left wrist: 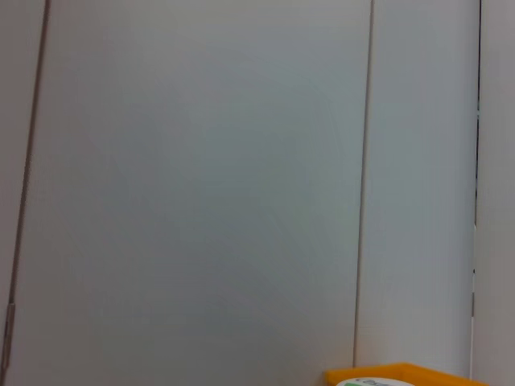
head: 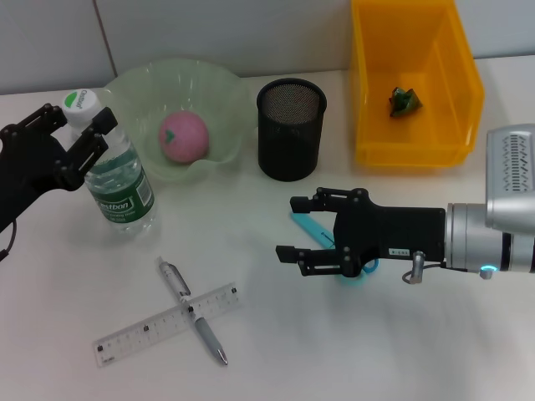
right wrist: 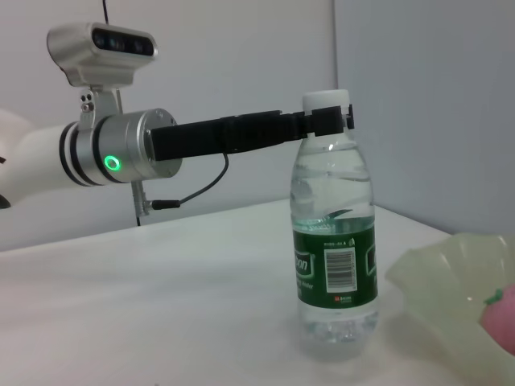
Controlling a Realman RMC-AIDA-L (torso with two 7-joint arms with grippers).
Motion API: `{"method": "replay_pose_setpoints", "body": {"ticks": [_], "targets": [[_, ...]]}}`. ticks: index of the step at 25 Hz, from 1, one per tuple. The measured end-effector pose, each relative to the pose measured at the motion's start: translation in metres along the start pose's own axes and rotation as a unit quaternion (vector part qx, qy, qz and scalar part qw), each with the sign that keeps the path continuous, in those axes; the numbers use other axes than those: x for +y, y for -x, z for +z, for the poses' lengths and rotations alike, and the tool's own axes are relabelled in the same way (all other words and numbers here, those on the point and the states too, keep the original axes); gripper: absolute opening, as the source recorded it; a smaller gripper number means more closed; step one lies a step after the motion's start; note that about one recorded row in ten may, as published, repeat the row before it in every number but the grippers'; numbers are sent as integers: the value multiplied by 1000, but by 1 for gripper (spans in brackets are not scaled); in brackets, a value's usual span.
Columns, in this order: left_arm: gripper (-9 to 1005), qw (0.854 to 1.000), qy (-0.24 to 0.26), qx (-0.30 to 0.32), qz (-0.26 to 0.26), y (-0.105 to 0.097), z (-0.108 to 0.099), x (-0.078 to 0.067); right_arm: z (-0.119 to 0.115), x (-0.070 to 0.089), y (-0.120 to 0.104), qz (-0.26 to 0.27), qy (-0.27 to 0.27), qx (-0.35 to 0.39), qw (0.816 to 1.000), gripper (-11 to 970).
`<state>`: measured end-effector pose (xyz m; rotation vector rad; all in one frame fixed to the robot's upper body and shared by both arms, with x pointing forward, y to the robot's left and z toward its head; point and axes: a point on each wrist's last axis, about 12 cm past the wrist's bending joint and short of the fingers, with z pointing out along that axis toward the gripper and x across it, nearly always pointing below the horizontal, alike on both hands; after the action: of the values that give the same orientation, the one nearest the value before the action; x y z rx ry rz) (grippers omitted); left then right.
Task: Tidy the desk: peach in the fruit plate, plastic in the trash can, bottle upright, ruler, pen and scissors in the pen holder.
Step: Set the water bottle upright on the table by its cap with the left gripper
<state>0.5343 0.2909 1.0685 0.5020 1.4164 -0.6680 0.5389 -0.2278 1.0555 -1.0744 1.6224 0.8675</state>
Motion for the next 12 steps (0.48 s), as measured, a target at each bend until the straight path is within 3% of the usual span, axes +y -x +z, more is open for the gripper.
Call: {"method": "replay_pose_setpoints", "body": {"ticks": [12], "targets": [[434,1000,8,11,13,-7,1,-3,-2,2,-5,-2,-5,0,1000,769]]}}
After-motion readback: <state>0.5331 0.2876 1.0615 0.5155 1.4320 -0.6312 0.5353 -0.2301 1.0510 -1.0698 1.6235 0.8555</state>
